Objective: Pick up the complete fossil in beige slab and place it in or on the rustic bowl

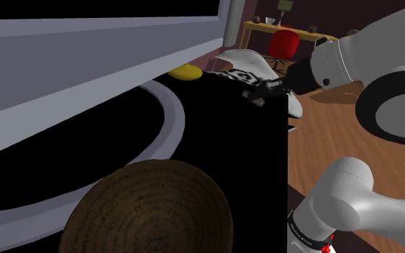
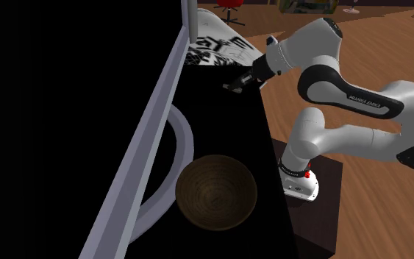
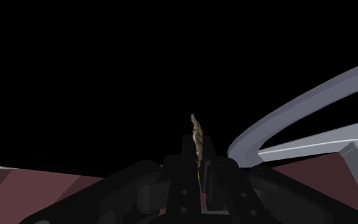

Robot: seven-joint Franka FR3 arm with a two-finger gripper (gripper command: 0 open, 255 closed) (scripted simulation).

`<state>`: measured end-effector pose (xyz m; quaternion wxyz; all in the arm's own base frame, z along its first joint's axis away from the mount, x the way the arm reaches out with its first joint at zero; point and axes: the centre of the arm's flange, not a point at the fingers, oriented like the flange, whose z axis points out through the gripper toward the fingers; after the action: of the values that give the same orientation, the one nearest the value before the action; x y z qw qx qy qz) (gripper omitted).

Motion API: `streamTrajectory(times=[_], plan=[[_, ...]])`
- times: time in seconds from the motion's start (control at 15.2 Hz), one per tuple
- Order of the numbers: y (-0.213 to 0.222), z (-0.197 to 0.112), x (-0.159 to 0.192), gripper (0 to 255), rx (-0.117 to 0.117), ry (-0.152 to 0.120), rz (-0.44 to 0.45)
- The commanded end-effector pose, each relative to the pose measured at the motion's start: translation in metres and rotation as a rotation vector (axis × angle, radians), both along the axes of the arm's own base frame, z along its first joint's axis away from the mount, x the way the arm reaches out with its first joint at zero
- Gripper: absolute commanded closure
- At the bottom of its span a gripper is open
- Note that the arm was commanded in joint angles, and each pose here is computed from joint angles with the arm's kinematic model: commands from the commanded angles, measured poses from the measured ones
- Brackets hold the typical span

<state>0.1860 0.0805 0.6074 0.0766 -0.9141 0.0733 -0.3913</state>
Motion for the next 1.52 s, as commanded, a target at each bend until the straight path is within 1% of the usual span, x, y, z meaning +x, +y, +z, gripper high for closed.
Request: streamTrajectory(times=[0.0, 0.92, 1.45], plan=[[0.000, 0.011, 0.000, 255, 0.000, 0.000, 0.000], [0.000, 0.082, 0.000, 255, 0.000, 0.000, 0.000], [0.101, 0.080, -0.031, 255, 0.000, 0.000, 0.000]])
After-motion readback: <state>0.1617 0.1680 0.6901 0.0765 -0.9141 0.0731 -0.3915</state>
